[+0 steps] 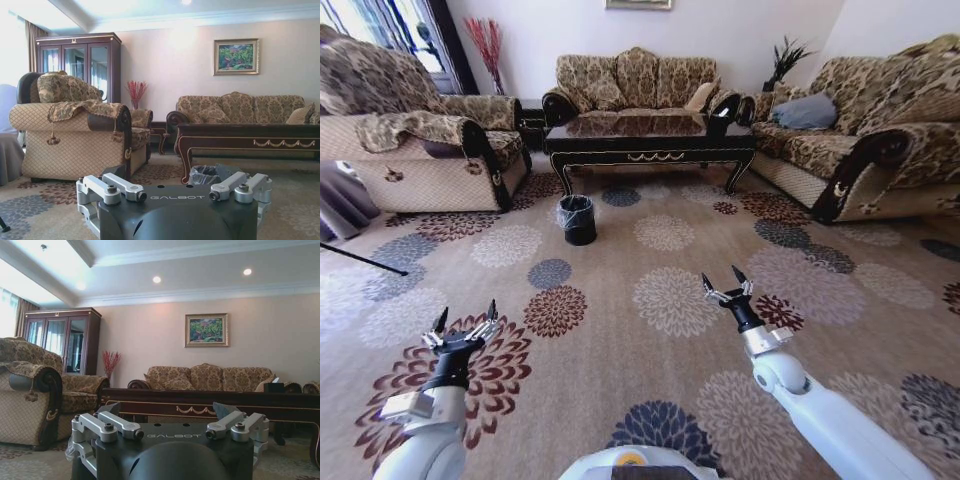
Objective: Move to the front of the table and pick up the trash from the floor, then place it into the trash bin.
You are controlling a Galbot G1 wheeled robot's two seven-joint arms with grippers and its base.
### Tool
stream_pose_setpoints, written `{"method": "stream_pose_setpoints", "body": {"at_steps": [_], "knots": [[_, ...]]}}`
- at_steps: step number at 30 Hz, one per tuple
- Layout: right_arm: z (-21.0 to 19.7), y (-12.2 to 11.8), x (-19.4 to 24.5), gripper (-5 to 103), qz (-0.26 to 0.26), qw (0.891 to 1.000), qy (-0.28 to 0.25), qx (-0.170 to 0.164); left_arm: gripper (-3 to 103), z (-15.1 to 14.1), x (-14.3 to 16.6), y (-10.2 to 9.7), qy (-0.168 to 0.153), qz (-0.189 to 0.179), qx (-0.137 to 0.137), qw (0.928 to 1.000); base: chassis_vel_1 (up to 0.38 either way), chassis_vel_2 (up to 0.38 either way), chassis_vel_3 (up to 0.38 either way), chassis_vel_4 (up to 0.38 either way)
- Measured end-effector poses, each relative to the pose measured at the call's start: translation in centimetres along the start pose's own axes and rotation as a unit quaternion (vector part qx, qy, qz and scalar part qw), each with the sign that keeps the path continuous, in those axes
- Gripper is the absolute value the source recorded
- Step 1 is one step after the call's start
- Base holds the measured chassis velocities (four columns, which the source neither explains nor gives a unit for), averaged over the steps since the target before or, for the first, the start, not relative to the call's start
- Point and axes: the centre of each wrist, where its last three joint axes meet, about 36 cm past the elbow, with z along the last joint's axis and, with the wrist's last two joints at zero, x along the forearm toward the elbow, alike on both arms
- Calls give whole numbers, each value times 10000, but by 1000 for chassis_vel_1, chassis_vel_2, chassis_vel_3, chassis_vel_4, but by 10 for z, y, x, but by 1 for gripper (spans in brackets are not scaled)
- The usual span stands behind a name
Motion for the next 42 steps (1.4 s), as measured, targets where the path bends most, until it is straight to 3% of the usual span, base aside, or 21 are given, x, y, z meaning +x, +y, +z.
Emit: {"method": "stream_pose_setpoints", "body": {"at_steps": [42], "knots": [[2,-2,2,100,133,9999,-11,13,100,7,-6,2,75,-81,-6,9999,21,-21,-23,22]]}}
